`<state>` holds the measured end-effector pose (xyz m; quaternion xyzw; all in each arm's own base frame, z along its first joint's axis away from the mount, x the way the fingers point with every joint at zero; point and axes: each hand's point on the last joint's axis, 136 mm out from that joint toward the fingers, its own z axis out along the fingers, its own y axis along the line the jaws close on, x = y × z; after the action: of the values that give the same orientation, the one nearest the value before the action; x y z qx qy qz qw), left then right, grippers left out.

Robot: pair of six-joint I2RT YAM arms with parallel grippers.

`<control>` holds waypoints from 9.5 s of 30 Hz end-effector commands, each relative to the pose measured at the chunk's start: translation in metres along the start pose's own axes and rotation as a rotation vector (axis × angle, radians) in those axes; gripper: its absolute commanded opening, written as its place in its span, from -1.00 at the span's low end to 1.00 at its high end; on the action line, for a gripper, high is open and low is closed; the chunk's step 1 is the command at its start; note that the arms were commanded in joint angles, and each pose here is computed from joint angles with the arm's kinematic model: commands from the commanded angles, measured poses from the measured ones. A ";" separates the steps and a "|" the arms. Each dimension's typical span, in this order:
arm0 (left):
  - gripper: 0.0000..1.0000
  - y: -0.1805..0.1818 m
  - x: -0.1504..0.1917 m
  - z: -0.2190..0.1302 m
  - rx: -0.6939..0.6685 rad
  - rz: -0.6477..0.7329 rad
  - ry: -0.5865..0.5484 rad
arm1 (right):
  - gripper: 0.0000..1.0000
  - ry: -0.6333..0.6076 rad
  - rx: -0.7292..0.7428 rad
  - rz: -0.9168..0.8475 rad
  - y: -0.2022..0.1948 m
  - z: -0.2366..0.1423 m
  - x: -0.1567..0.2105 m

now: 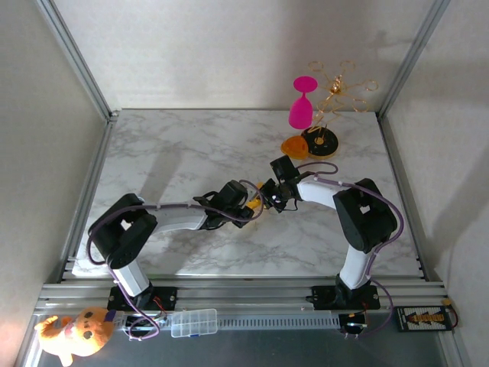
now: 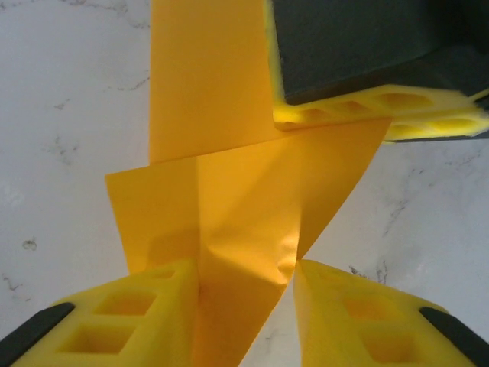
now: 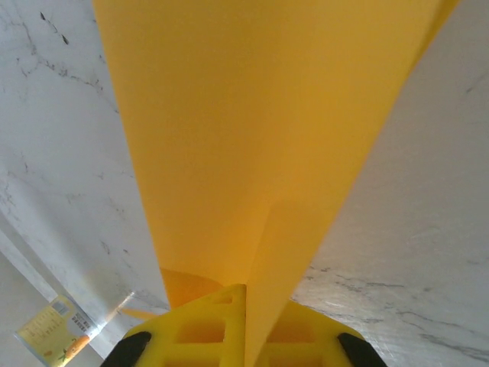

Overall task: Fold a paper plane with a square sheet of paper (pick it up from the middle)
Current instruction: Fold the wing for the fifth time at the center of the table.

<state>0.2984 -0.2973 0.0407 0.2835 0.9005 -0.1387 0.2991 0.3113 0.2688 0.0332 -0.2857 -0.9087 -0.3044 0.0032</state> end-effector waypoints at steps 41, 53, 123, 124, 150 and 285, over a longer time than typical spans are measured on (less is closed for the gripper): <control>-0.15 0.022 0.009 -0.003 -0.105 0.168 0.010 | -0.82 0.061 -0.019 -0.054 0.018 -0.013 0.009; -0.30 0.017 0.010 0.004 -0.080 0.205 0.017 | -0.75 0.066 -0.034 -0.054 0.021 -0.017 0.006; -1.00 -0.024 -0.006 0.022 0.393 -0.414 0.159 | 0.54 -0.352 -0.103 -0.443 -0.001 -0.092 -0.058; -1.00 -0.024 -0.006 0.022 0.401 -0.433 0.158 | 0.52 -0.339 -0.108 -0.468 -0.002 -0.088 -0.055; -1.00 -0.026 -0.003 0.032 0.438 -0.614 0.167 | 0.39 -0.122 -0.152 -0.679 -0.003 -0.021 -0.035; -1.00 -0.012 0.031 0.035 0.289 -0.664 0.175 | 0.32 -0.270 -0.287 -0.696 0.023 -0.069 -0.030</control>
<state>0.2927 -0.3195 0.0179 0.0478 0.9242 -0.3510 0.1430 0.3369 0.2139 0.0695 -0.0333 -0.9260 -0.3086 -0.2150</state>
